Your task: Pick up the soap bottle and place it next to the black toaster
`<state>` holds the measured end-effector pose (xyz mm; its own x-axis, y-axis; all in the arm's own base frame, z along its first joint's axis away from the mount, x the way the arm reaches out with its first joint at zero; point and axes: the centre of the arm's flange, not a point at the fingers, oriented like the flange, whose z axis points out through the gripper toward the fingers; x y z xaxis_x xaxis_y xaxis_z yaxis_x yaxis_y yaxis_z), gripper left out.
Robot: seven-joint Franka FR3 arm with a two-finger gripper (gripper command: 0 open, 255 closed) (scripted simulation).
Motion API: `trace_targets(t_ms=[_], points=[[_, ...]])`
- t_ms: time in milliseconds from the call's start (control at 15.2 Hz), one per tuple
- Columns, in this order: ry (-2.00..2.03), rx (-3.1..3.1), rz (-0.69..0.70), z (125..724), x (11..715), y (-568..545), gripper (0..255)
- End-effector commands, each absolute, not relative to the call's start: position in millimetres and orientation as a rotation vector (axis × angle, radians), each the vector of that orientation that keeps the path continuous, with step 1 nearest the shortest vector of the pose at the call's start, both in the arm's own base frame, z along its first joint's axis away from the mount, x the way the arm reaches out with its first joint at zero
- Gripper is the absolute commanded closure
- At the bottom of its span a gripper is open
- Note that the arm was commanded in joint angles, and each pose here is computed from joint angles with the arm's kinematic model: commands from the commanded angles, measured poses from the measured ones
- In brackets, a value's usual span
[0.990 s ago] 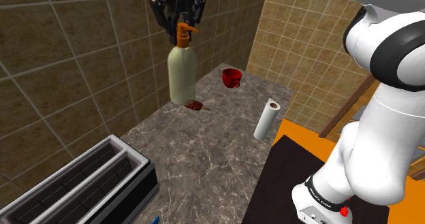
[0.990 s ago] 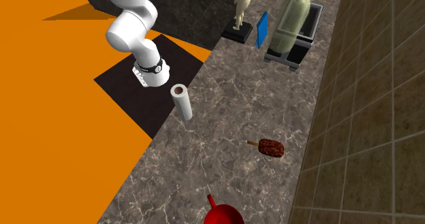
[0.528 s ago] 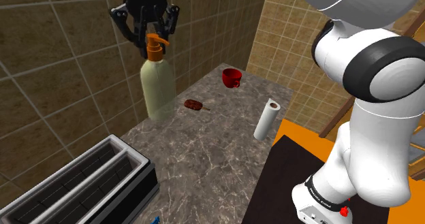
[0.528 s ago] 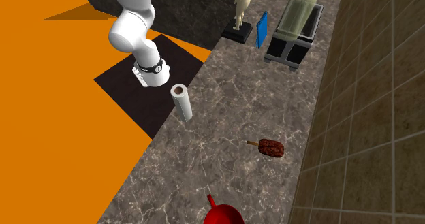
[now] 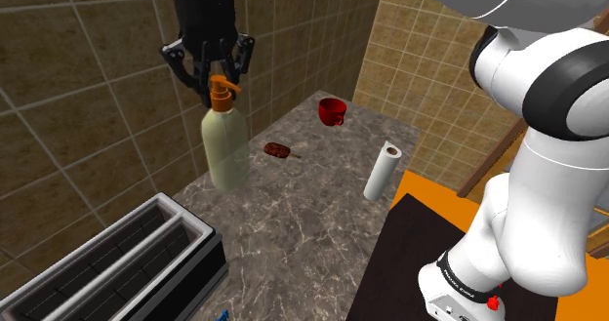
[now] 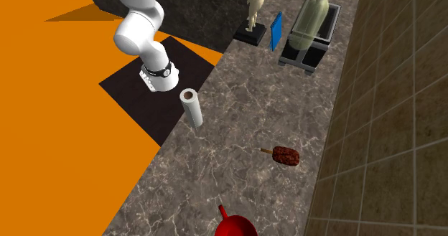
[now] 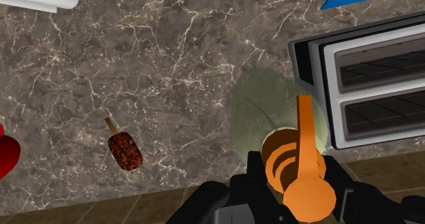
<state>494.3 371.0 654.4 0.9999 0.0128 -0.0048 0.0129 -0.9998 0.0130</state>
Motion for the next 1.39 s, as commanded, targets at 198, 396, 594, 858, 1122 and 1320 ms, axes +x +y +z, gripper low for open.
trace_targets(t_ms=[198,396,594,858,1122,1320], points=[[0.02,3.129,-0.006,627.7,494.5,372.0,255],[0.02,3.129,-0.006,611.9,494.5,372.0,255],[0.02,3.129,-0.006,596.0,494.5,372.0,255],[0.02,3.129,-0.006,574.9,494.5,372.0,255],[0.02,3.129,-0.006,553.8,494.5,372.0,255],[0.02,3.129,-0.006,537.9,494.5,372.0,255]])
